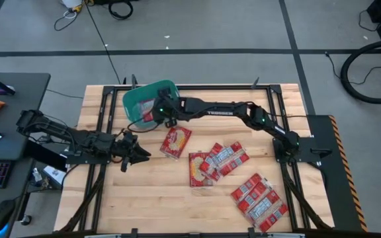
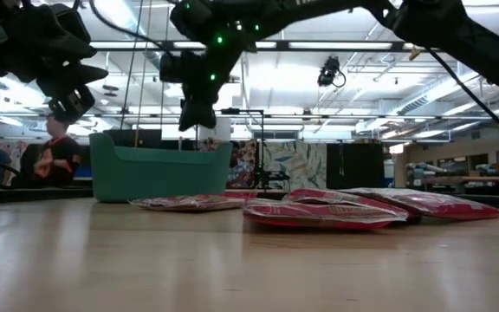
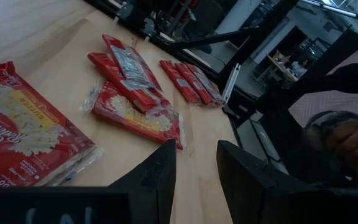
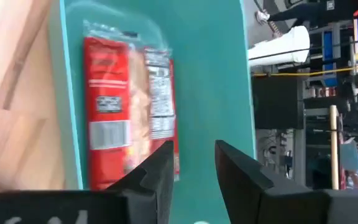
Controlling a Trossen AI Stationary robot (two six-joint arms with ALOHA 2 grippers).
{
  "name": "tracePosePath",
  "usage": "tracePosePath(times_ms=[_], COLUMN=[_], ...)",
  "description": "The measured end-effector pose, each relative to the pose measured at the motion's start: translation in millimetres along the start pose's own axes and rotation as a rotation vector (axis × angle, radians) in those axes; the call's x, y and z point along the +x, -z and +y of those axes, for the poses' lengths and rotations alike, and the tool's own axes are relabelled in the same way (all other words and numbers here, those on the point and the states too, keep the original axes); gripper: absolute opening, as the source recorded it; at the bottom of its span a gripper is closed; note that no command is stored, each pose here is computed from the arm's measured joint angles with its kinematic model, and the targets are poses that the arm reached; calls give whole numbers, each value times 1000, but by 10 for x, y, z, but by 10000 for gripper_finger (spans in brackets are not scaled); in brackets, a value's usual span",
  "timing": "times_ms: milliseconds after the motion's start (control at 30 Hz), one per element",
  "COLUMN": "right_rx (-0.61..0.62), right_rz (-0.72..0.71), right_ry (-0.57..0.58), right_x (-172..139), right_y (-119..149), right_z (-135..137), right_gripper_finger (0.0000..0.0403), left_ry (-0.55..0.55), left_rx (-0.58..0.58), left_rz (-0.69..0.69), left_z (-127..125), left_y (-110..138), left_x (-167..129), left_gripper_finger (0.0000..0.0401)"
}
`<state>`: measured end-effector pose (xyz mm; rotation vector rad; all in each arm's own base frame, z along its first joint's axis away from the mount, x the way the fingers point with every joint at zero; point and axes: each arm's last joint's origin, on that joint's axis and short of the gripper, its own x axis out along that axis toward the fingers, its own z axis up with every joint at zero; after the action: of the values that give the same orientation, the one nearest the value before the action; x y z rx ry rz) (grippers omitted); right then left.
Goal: Sort popcorn bags into baskets
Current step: Put the popcorn bag into the green bin
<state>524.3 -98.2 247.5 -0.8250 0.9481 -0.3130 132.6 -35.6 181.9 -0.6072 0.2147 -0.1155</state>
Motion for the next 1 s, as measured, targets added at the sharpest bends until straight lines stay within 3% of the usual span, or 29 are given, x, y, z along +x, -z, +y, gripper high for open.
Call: tracePosePath(times_ms=[133,300,500,767,1000], right_rx=[3,80,111,28,-122], right_rz=[40,28,98,171,142], right_ry=[-62,-260,-400,-555,-577], right_x=[-202,-401,-620,-749,-766], right_y=[-35,42,122,81,-37], right_z=[-68,-65,-37,359,857], right_gripper_finger=[122,123,122,121,121], left_ry=[0,-17,-56,-72,-207], left_rx=[0,12,149,208,190], left_rz=[1,23,84,110,138], left_z=[0,17,60,79,156], left_y=[1,23,77,99,167], left_x=[0,-1,-5,-8,52], left_gripper_finger=[121,121,121,121,121])
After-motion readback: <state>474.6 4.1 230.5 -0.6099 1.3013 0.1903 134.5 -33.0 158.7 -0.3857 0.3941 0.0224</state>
